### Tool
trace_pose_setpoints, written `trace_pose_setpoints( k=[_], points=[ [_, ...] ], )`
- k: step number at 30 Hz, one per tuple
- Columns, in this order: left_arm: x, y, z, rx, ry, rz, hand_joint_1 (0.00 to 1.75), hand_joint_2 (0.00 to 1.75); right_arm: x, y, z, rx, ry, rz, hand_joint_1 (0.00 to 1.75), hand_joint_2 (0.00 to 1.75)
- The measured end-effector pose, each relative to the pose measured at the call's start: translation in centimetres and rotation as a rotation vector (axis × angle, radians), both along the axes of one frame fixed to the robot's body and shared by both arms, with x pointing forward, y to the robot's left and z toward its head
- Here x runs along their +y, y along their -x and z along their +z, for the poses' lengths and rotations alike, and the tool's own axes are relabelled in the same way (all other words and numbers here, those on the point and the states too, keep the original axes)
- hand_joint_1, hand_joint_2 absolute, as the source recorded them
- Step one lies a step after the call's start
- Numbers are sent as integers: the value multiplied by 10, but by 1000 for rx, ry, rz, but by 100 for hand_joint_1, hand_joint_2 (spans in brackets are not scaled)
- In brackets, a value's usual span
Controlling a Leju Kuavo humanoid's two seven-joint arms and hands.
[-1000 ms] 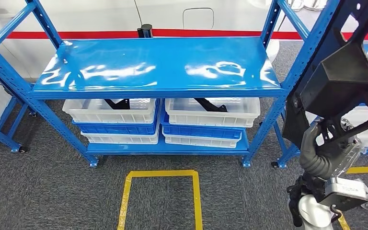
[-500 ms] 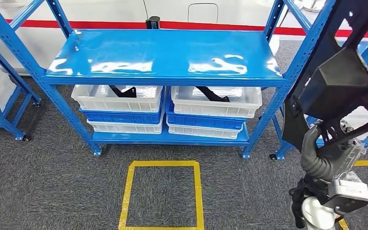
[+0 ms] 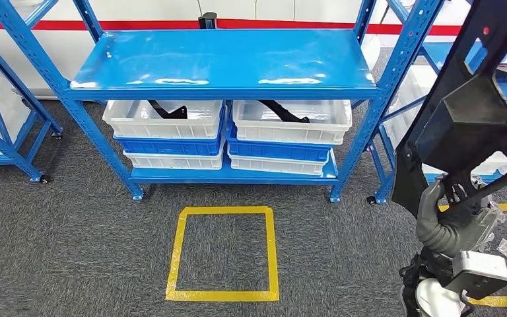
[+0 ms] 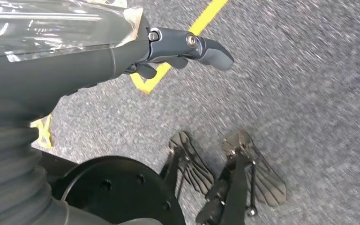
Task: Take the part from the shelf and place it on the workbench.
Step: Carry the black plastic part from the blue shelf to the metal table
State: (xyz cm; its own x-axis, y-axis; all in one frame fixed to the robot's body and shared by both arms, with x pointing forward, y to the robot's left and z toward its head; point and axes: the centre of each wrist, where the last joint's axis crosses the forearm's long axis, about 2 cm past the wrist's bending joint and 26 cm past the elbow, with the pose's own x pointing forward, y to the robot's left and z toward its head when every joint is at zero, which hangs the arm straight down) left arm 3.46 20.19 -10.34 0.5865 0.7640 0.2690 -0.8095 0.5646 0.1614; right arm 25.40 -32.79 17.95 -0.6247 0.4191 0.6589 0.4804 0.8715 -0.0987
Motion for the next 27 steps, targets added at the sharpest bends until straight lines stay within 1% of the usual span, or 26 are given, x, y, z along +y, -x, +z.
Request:
trace_pose_setpoints(
  k=[7,19,24,27],
  points=[
    [0,1,0,6,-2,26,0,175,4,0,-1,8,-14,12,175,175],
    [-1,1,0,23,-26,32,0,175,6,-1,0,7,-21,23,175,175],
    [-1,1,0,-46,-25,34,0,175,4,6,-3,14,-29,16,175,175],
    [0,1,0,-65,-15,34,0,175,3,11,-1,2,-29,10,175,175]
  ],
)
